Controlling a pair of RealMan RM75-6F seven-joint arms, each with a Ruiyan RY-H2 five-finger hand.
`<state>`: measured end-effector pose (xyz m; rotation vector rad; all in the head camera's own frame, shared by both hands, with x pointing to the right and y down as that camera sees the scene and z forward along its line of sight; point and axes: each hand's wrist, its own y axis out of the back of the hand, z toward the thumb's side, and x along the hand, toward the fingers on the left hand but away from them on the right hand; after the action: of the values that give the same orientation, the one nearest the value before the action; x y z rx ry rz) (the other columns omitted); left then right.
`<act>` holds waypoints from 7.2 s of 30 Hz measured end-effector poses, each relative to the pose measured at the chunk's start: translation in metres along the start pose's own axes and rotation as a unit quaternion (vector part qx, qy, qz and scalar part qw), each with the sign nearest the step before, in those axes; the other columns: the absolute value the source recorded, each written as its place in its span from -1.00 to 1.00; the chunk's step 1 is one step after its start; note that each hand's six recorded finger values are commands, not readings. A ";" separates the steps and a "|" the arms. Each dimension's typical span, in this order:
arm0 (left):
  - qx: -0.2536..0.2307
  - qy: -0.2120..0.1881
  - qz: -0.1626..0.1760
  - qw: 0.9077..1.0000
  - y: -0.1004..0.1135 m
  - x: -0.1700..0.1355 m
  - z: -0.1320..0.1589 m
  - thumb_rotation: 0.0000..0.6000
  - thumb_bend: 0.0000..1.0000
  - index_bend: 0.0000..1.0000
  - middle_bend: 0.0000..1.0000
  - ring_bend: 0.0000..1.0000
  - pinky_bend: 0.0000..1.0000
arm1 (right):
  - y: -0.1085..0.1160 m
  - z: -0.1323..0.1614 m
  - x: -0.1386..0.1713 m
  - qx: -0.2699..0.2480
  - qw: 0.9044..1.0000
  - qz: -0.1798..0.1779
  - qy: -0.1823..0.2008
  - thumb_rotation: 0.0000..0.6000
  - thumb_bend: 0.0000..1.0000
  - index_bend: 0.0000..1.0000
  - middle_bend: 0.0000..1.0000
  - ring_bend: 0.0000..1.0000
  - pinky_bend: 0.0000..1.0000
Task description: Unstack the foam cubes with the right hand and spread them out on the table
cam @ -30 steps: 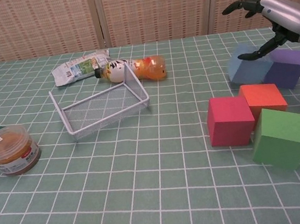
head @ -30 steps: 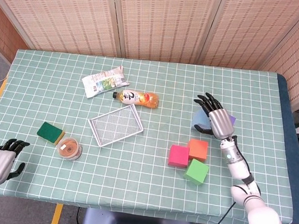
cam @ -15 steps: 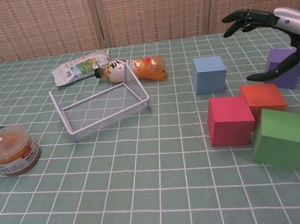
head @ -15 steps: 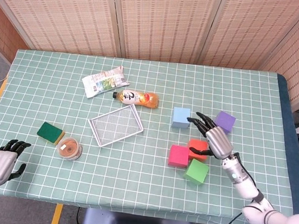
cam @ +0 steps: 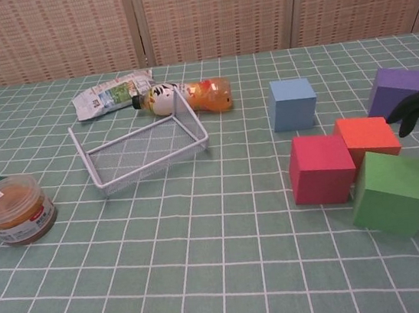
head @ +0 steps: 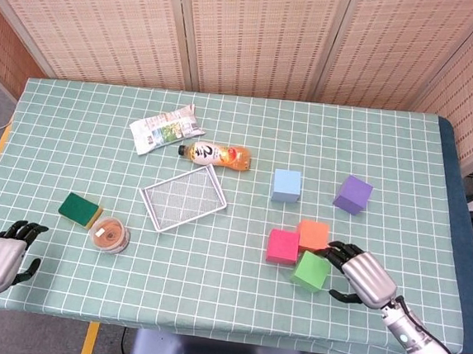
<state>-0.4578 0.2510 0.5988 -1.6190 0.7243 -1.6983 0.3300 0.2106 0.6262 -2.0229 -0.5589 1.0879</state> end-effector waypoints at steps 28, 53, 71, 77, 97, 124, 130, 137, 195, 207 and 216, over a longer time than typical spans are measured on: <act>-0.004 -0.001 -0.002 1.000 0.001 -0.001 -0.001 1.00 -0.17 -0.54 -0.58 -0.71 -0.21 | -0.031 0.004 -0.008 0.044 0.999 -0.021 -0.013 1.00 -0.88 -0.91 -0.42 -0.53 -0.26; -0.011 -0.007 -0.005 1.000 0.002 -0.001 -0.001 1.00 -0.17 -0.54 -0.58 -0.71 -0.21 | -0.042 0.008 -0.002 0.027 0.997 -0.060 -0.040 1.00 -0.88 -0.93 -0.43 -0.47 -0.18; -0.011 -0.015 -0.012 1.000 -0.001 -0.001 0.002 1.00 -0.17 -0.54 -0.58 -0.71 -0.21 | -0.050 0.007 0.000 0.033 0.994 -0.079 -0.062 1.00 -0.88 -0.93 -0.42 -0.47 -0.18; -0.012 -0.015 -0.012 1.000 0.000 -0.001 0.002 1.00 -0.17 -0.54 -0.58 -0.71 -0.21 | -0.057 0.006 -0.003 0.029 0.995 -0.066 -0.067 1.00 -0.88 -0.94 -0.43 -0.47 -0.18; -0.011 -0.020 -0.021 1.000 -0.004 -0.001 0.004 1.00 -0.17 -0.54 -0.58 -0.71 -0.21 | -0.074 0.014 -0.018 -0.042 0.997 -0.054 -0.039 1.00 -0.97 -1.00 -0.52 -0.57 -0.19; -0.013 -0.021 -0.025 0.999 -0.004 -0.002 0.005 1.00 -0.17 -0.54 -0.58 -0.71 -0.20 | -0.051 -0.003 0.002 -0.005 0.989 -0.144 -0.043 1.00 -0.97 0.26 0.24 0.29 0.52; -0.010 -0.022 -0.027 0.999 -0.005 -0.002 0.006 1.00 -0.17 -0.54 -0.58 -0.71 -0.20 | -0.031 -0.023 0.027 0.041 0.988 -0.104 -0.110 1.00 -0.97 0.17 0.23 0.17 0.41; -0.011 -0.021 -0.029 0.999 -0.006 -0.001 0.006 1.00 -0.17 -0.54 -0.58 -0.71 -0.20 | -0.015 -0.056 0.050 0.087 0.971 -0.028 -0.222 1.00 -0.97 -0.52 -0.42 -0.59 -0.11; -0.004 -0.016 -0.042 0.999 -0.009 0.000 0.005 1.00 -0.17 -0.54 -0.58 -0.71 -0.20 | -0.052 -0.021 -0.111 0.063 0.991 -0.061 -0.106 1.00 -0.97 -0.05 -0.13 -0.12 0.26; -0.003 -0.016 -0.045 0.999 -0.010 0.000 0.006 1.00 -0.17 -0.54 -0.58 -0.71 -0.20 | -0.025 -0.034 -0.090 0.091 0.976 -0.136 -0.142 1.00 -0.97 0.07 -0.03 0.02 0.39; 0.003 -0.018 -0.049 0.999 -0.013 0.000 0.008 1.00 -0.16 -0.54 -0.58 -0.71 -0.20 | -0.005 -0.010 -0.035 0.067 0.983 -0.132 -0.107 1.00 -0.97 0.06 -0.02 0.03 0.39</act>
<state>-0.4513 0.2591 0.6094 -1.7016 0.6316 -1.7346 0.3194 0.1859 0.6510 -1.6711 -0.8168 1.1531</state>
